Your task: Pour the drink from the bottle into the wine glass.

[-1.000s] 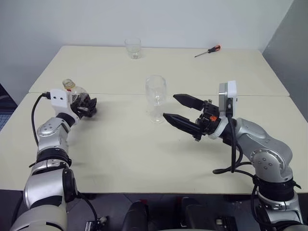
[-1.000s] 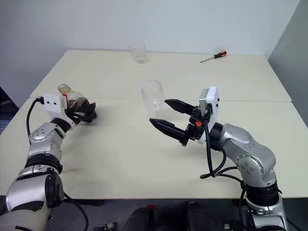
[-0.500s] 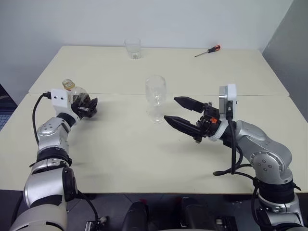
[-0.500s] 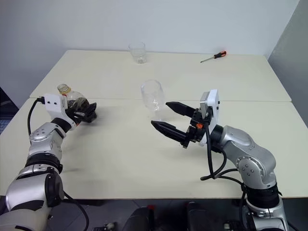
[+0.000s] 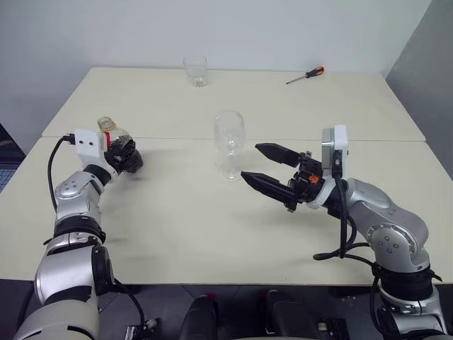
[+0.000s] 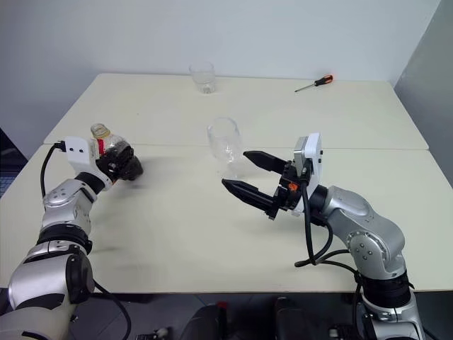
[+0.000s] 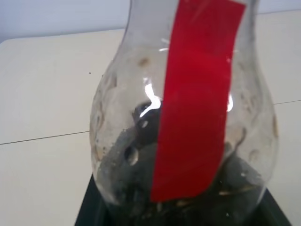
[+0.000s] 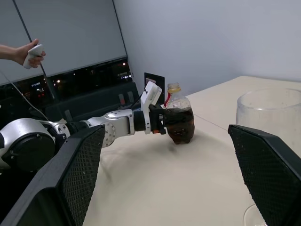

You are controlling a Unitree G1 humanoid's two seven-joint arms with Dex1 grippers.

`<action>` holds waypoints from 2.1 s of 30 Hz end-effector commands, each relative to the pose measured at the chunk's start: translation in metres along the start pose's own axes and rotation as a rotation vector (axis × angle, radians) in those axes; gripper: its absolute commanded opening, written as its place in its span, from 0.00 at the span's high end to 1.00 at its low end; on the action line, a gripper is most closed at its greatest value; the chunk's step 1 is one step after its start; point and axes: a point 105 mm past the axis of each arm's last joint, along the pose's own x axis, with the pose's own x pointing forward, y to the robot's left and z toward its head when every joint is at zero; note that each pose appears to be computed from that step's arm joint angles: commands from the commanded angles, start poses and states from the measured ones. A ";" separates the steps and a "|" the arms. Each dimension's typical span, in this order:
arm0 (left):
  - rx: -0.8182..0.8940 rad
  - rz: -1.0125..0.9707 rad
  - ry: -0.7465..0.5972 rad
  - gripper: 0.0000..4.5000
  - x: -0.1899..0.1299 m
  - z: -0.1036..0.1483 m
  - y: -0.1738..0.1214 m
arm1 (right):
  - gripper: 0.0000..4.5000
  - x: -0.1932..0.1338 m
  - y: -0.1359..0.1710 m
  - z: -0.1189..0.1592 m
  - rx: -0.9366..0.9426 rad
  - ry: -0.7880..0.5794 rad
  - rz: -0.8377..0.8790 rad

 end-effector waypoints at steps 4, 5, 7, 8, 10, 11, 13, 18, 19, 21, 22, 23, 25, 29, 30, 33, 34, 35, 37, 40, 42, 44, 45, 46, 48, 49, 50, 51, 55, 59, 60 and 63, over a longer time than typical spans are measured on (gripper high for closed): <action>0.022 0.017 -0.056 0.74 0.000 0.021 0.010 | 0.00 0.000 0.005 0.009 -0.038 -0.028 0.026; 0.027 0.017 -0.053 0.74 0.000 0.021 0.010 | 0.00 0.001 0.005 0.009 -0.038 -0.028 0.026; 0.037 0.019 -0.046 0.74 -0.001 0.020 0.011 | 0.00 0.001 0.005 0.010 -0.039 -0.028 0.027; 0.045 0.017 -0.040 0.75 -0.001 0.020 0.010 | 0.00 0.001 0.005 0.010 -0.039 -0.028 0.028; 0.069 0.001 -0.028 0.75 -0.001 0.019 0.008 | 0.00 0.001 0.005 0.010 -0.044 -0.026 0.031; 0.088 -0.014 -0.024 0.75 0.000 0.019 0.006 | 0.00 0.001 0.006 0.010 -0.049 -0.024 0.033; 0.122 -0.054 -0.024 0.75 0.001 0.021 0.000 | 0.00 0.001 0.006 0.010 -0.058 -0.019 0.037; 0.249 -0.201 -0.069 0.75 0.008 0.042 -0.026 | 0.00 0.002 0.002 0.009 -0.080 -0.005 0.030; 0.261 -0.226 -0.087 0.75 0.010 0.049 -0.032 | 0.00 0.001 0.001 0.010 -0.083 -0.005 0.025; 0.283 -0.271 -0.122 0.75 0.014 0.063 -0.044 | 0.00 0.001 -0.003 0.012 -0.085 -0.009 0.016; 0.295 -0.297 -0.139 0.75 0.016 0.071 -0.050 | 0.00 0.001 -0.004 0.014 -0.089 -0.009 0.015; 0.311 -0.320 -0.152 0.75 0.017 0.076 -0.056 | 0.00 0.001 -0.005 0.015 -0.095 -0.009 0.014; 0.378 -0.372 -0.168 0.75 0.019 0.086 -0.069 | 0.00 0.000 -0.011 0.018 -0.116 -0.006 0.005; 0.512 -0.450 -0.205 0.75 0.026 0.104 -0.092 | 0.00 -0.001 -0.031 0.019 -0.219 0.060 -0.056; 0.528 -0.462 -0.221 0.75 0.028 0.110 -0.096 | 0.00 -0.001 -0.035 0.018 -0.238 0.082 -0.065; 0.588 -0.503 -0.255 0.75 0.036 0.125 -0.111 | 0.00 0.000 -0.049 0.019 -0.256 0.093 -0.108; 0.611 -0.516 -0.261 0.75 0.037 0.129 -0.115 | 0.00 0.001 -0.051 0.020 -0.258 0.090 -0.115; 0.633 -0.528 -0.267 0.75 0.038 0.131 -0.118 | 0.00 0.002 -0.052 0.021 -0.261 0.089 -0.119; 0.679 -0.549 -0.280 0.75 0.041 0.137 -0.125 | 0.00 0.004 -0.054 0.023 -0.269 0.087 -0.123; 0.767 -0.581 -0.306 0.75 0.044 0.149 -0.138 | 0.00 0.008 -0.057 0.028 -0.290 0.084 -0.139; 0.822 -0.599 -0.315 0.75 0.045 0.153 -0.143 | 0.00 0.010 -0.060 0.030 -0.297 0.082 -0.154; 0.896 -0.619 -0.321 0.75 0.046 0.159 -0.149 | 0.00 0.013 -0.062 0.032 -0.315 0.085 -0.168; 0.921 -0.625 -0.323 0.75 0.047 0.160 -0.151 | 0.00 0.014 -0.063 0.032 -0.323 0.087 -0.171; 0.940 -0.629 -0.325 0.75 0.047 0.161 -0.152 | 0.00 0.014 -0.063 0.033 -0.328 0.088 -0.173; 0.983 -0.630 -0.332 0.75 0.048 0.165 -0.155 | 0.00 0.015 -0.064 0.034 -0.335 0.086 -0.182; 1.008 -0.631 -0.333 0.75 0.048 0.166 -0.156 | 0.00 0.016 -0.065 0.034 -0.336 0.084 -0.185; 1.029 -0.631 -0.333 0.75 0.048 0.166 -0.156 | 0.00 0.016 -0.065 0.034 -0.336 0.083 -0.187; 1.045 -0.631 -0.332 0.75 0.048 0.166 -0.156 | 0.00 0.017 -0.065 0.034 -0.336 0.082 -0.188; 1.107 -0.633 -0.327 0.75 0.048 0.165 -0.157 | 0.00 0.017 -0.064 0.034 -0.334 0.079 -0.193; 1.132 -0.633 -0.333 0.75 0.048 0.167 -0.158 | 0.00 0.018 -0.065 0.035 -0.330 0.076 -0.200; 1.138 -0.633 -0.333 0.75 0.048 0.167 -0.158 | 0.00 0.019 -0.065 0.035 -0.331 0.075 -0.201; 1.169 -0.633 -0.332 0.75 0.048 0.167 -0.159 | 0.00 0.020 -0.065 0.037 -0.327 0.067 -0.198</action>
